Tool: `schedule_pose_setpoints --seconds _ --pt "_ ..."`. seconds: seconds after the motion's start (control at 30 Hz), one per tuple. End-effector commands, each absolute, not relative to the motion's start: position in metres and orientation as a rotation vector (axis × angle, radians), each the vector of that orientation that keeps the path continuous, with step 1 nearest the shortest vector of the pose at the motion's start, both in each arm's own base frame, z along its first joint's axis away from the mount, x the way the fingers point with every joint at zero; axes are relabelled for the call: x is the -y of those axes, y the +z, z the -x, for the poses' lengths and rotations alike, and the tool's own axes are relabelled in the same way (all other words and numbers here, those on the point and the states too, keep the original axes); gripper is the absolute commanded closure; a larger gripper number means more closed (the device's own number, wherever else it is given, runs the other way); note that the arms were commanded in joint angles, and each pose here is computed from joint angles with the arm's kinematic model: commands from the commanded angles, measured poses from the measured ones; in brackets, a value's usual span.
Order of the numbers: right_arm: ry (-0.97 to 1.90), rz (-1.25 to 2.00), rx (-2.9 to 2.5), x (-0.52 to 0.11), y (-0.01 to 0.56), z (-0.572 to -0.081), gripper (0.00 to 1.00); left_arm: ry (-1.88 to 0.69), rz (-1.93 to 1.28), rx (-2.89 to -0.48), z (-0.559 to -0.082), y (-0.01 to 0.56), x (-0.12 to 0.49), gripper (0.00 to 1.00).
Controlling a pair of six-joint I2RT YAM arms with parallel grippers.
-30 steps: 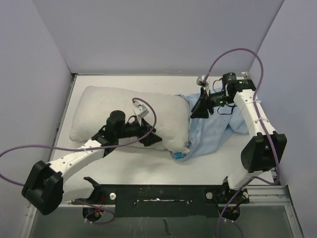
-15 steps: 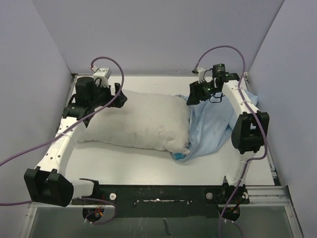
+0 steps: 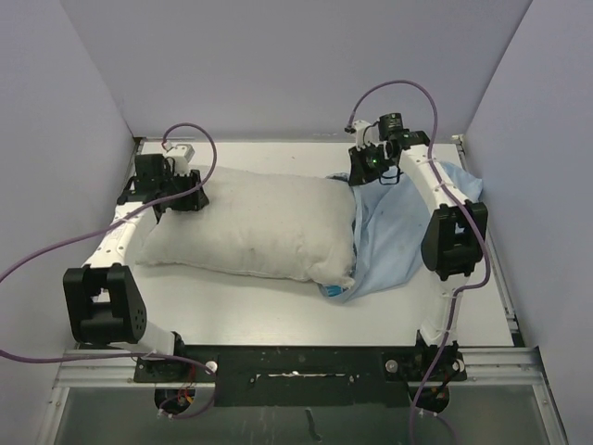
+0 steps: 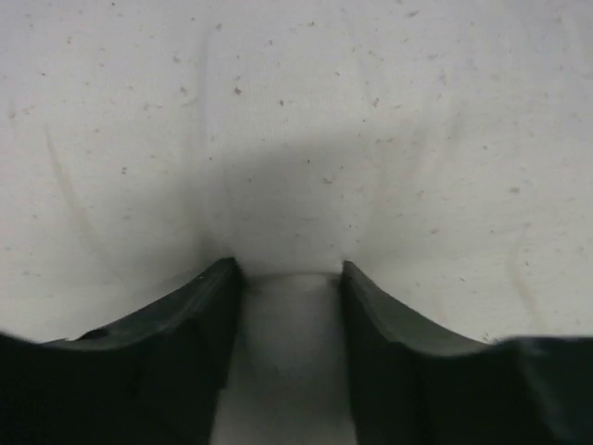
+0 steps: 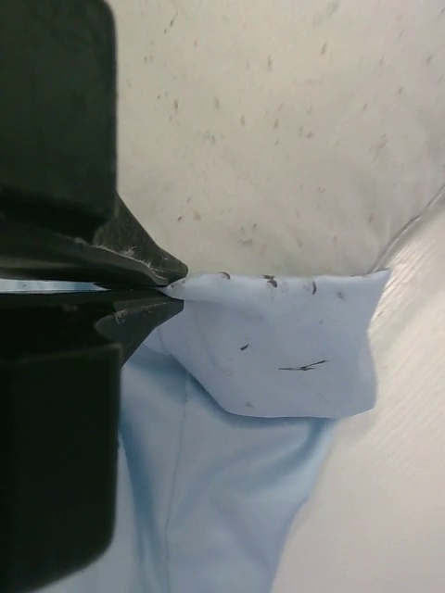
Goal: Put the pillow into the pillowcase
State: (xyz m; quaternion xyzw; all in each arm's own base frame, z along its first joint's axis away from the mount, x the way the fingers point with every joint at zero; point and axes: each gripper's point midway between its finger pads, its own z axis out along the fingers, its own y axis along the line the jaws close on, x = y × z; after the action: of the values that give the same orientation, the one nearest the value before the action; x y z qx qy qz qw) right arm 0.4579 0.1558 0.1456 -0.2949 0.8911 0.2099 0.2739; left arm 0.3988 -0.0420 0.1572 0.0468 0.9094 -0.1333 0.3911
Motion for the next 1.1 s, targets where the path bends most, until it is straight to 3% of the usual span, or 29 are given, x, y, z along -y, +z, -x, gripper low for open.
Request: schedule_pose_setpoints --seconds 0.0,0.03,0.07,0.27,0.43,0.57,0.67,0.73,0.8,0.87,0.93,1.07 --pt "0.597 0.895 -2.18 -0.206 0.202 -0.471 1.0 -0.651 -0.297 -2.278 -0.386 0.134 0.086 0.84" --pt "0.618 0.922 -2.164 -0.222 0.204 -0.467 1.0 -0.707 -0.328 -2.245 -0.384 0.136 0.097 0.96" --pt "0.634 0.942 -2.148 -0.235 0.205 -0.465 1.0 -0.746 -0.371 -2.209 -0.38 0.141 0.108 1.0" --pt "0.742 1.083 -2.059 -0.319 0.22 -0.421 1.0 -0.806 -0.623 -1.911 -0.345 0.191 0.176 1.0" --pt "0.865 1.161 -1.985 -0.336 0.243 -0.386 1.0 -0.711 -0.472 -1.905 -0.34 0.194 0.159 1.0" --pt "0.812 1.113 -2.065 -0.31 0.216 -0.391 0.98 -0.565 -0.294 -2.01 -0.34 0.17 0.131 1.0" --pt "0.761 1.066 -2.162 -0.277 0.19 -0.399 0.83 -0.513 -0.172 -2.047 -0.342 0.167 0.116 0.96" --pt "0.779 1.063 -2.158 -0.26 0.194 -0.398 0.7 -0.475 -0.089 -2.058 -0.343 0.173 0.107 0.74" --pt "0.819 1.085 -2.087 -0.245 0.214 -0.393 0.49 -0.455 -0.041 -2.051 -0.343 0.186 0.1 0.55" --pt "0.893 1.102 -1.993 -0.23 0.244 -0.383 0.34 -0.463 -0.043 -2.004 -0.342 0.211 0.098 0.45" --pt "0.945 1.114 -1.902 -0.212 0.273 -0.37 0.23 -0.497 -0.128 -1.92 -0.336 0.242 0.106 0.42" --pt "1.013 1.112 -1.801 -0.177 0.299 -0.339 0.11 -0.58 -0.404 -1.676 -0.307 0.298 0.141 0.38"
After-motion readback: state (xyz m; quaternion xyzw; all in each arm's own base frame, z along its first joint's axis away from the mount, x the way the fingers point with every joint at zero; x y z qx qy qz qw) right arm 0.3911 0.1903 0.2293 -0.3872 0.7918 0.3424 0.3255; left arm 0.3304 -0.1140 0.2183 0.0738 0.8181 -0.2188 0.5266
